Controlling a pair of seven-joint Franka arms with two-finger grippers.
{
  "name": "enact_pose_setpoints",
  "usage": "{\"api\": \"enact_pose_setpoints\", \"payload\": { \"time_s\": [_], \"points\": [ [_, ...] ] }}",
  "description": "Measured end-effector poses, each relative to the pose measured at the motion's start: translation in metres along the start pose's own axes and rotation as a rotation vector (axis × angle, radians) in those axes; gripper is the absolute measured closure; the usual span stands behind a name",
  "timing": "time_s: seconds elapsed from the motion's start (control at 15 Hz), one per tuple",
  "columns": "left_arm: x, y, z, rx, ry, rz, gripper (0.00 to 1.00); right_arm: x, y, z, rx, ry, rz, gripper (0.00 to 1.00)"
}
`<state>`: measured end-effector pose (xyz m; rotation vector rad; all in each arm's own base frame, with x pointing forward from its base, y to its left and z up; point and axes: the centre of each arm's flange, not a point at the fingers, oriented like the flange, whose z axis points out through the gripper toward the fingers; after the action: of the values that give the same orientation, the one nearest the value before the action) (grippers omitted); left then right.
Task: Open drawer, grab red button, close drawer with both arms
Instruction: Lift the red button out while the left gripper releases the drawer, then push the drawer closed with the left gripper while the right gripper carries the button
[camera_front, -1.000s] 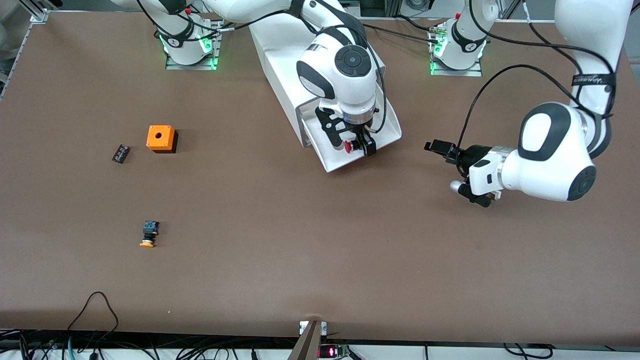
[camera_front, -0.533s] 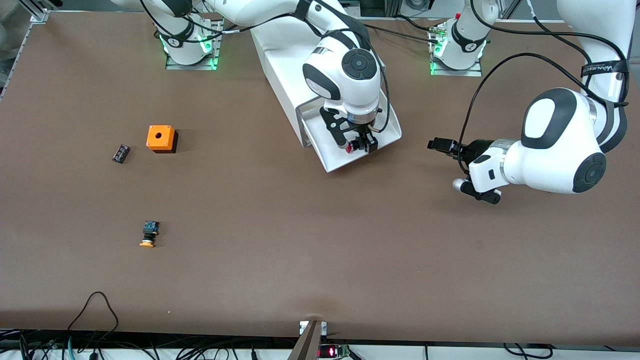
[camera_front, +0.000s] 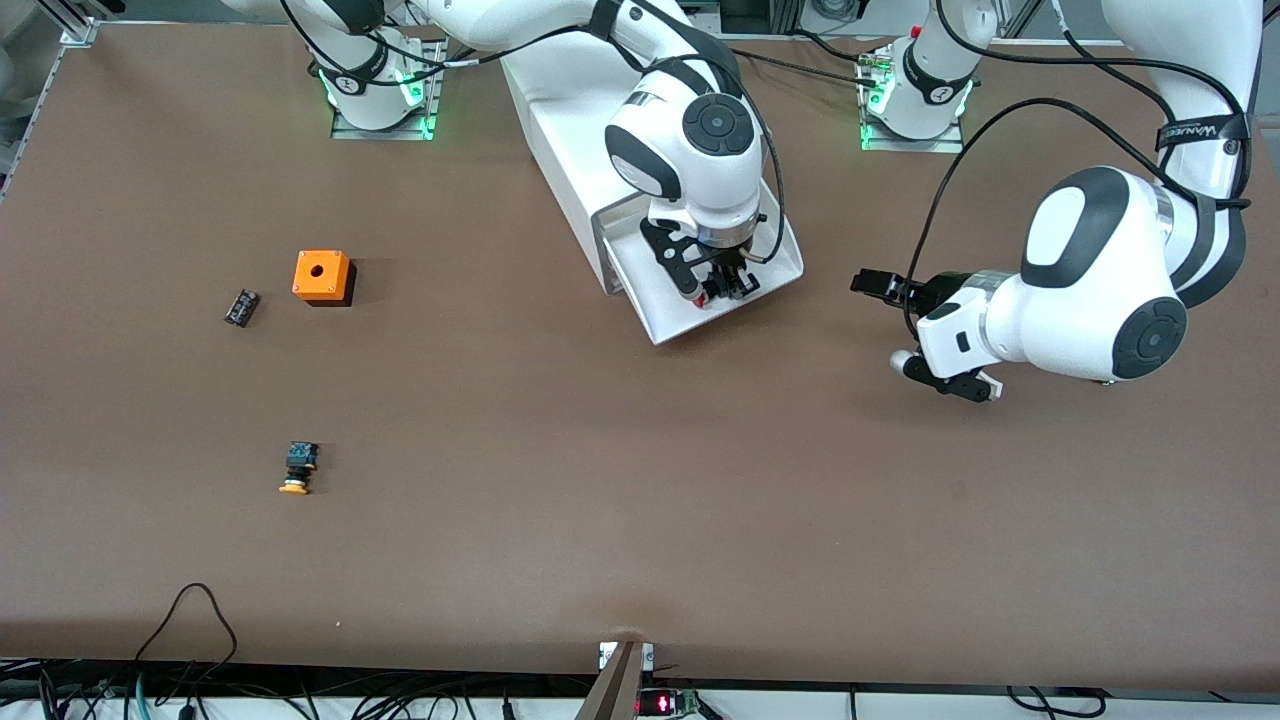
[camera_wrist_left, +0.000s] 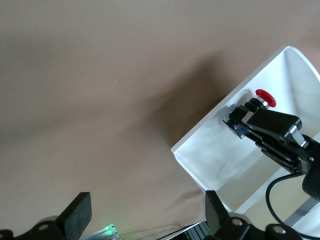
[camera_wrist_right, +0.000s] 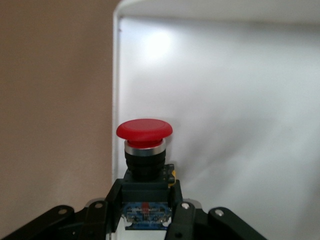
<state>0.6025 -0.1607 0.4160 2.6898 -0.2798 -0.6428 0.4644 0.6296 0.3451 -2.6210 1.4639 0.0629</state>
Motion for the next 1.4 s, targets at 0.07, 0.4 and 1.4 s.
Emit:
{"api": "enact_pose_setpoints", "payload": {
  "time_s": [0.07, 0.4, 1.4],
  "points": [
    [0.000, 0.006, -0.001, 0.004, 0.004, -0.037, 0.00, 0.005, -0.004, -0.005, 0.009, -0.002, -0.027, 0.59],
    [0.008, 0.027, 0.001, 0.007, 0.062, -0.288, 0.00, 0.052, -0.029, -0.031, 0.058, -0.004, -0.166, 0.59],
    [0.055, 0.094, 0.147, 0.148, 0.304, -0.630, 0.00, 0.316, -0.054, -0.091, 0.002, -0.022, -0.691, 0.59]
  ]
}}
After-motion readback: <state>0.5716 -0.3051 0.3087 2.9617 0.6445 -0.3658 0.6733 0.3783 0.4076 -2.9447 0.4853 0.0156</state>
